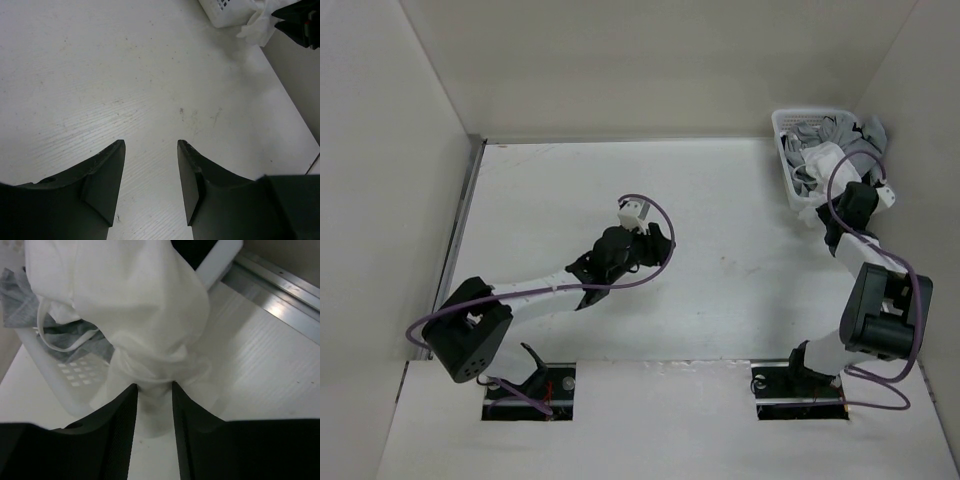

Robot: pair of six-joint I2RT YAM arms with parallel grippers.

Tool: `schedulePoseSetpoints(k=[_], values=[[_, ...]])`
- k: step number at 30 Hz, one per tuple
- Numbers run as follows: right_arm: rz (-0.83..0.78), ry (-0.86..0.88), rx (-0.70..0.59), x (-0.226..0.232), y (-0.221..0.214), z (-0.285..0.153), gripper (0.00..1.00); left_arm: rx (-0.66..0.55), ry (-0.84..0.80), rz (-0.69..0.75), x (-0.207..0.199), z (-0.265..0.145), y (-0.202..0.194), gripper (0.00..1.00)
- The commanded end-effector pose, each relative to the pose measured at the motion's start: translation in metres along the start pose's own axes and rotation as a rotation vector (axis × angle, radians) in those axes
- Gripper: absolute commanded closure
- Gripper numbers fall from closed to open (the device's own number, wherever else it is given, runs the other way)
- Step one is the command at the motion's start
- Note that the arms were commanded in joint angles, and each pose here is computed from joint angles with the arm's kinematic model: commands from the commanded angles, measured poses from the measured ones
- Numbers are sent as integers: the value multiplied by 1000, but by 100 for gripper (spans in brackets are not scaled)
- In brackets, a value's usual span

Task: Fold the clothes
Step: Grab the tank top from the pile, then move the tank top to the center of the board

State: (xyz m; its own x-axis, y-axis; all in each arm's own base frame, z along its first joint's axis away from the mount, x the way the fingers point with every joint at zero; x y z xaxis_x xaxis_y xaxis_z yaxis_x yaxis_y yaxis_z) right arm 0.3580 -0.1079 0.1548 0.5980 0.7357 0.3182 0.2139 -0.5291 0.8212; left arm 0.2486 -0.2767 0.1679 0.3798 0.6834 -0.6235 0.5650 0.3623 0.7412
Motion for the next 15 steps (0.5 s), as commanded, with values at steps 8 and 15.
schedulePoseSetpoints(k=[8, 15], values=[[110, 166, -173, 27, 42, -17, 97, -29, -32, -19, 0, 2, 5, 55], [120, 354, -351, 64, 89, -123, 99, -59, -12, -31, 6, 1, 13, 56]])
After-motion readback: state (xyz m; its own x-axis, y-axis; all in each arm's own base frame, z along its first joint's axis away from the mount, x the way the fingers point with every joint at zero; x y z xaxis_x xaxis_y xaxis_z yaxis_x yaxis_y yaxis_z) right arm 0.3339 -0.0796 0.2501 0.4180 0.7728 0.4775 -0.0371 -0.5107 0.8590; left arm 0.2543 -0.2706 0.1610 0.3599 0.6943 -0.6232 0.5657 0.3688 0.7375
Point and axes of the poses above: each gripper's point midway between its finger pads, its own z axis out along the fingers, its own x axis along the line the jaws close on, y = z × x, the point moved 6 cm from there along -z, back along the fingers, and after that the axes turned 11 degrees about -z, right-handed, at the moved point
